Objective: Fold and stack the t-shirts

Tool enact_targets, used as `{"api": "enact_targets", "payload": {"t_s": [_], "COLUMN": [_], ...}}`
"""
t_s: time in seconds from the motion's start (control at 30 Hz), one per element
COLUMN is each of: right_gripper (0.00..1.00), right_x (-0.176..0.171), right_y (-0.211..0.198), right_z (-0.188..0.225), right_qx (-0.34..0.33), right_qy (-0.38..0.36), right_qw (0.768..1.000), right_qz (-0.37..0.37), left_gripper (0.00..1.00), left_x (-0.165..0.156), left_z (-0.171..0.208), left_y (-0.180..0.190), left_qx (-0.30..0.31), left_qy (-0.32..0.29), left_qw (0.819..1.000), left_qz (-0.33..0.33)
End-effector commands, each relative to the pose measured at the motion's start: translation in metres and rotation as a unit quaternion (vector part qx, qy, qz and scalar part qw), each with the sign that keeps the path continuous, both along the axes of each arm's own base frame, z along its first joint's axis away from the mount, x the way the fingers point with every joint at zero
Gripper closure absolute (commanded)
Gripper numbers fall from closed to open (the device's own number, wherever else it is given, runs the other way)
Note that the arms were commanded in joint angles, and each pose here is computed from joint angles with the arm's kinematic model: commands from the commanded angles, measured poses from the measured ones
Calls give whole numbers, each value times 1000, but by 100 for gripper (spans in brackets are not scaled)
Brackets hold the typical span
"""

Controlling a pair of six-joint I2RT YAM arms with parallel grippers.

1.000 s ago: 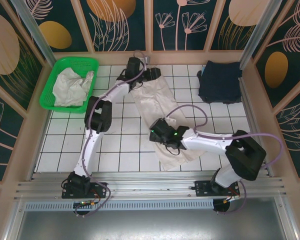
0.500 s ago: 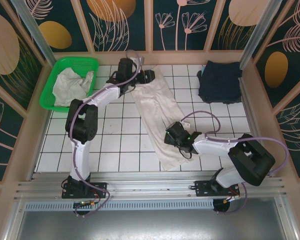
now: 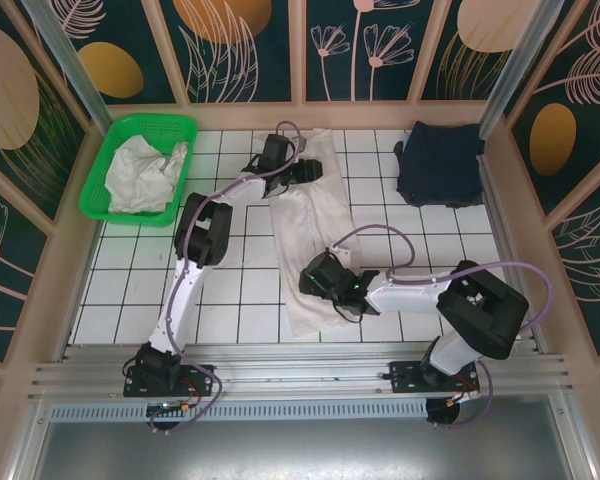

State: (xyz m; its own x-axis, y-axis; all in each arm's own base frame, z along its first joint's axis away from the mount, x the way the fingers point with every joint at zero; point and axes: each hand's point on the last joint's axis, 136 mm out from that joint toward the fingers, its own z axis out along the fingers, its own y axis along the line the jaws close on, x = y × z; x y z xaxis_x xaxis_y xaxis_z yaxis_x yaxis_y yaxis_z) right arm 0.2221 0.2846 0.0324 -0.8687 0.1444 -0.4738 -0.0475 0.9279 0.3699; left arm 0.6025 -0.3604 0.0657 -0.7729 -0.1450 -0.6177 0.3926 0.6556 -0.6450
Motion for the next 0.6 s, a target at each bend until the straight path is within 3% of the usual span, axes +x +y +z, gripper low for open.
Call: {"api": "enact_targets", "payload": {"t_s": [0.0, 0.2, 0.4, 0.57], "right_gripper": [15, 15, 16, 21], "right_x": [-22, -44, -72, -91], "right_y": [1, -36, -105, -125], "right_z": [-10, 5, -9, -18], "right_qx": [5, 15, -33, -32], "right_qy": [60, 66, 97, 120], "right_qw": [998, 997, 988, 982], "right_qz": [9, -38, -120, -142], "left_gripper": [49, 50, 38, 33], "left_x": [8, 11, -6, -34], "left_z": [3, 57, 111, 148], "left_y": [-6, -15, 5, 25], "left_qx": [-40, -88, -27, -21], "left_qy": [12, -23, -86, -118], "left_qw": [999, 995, 996, 993], "left_qz": [-14, -36, -14, 0]}}
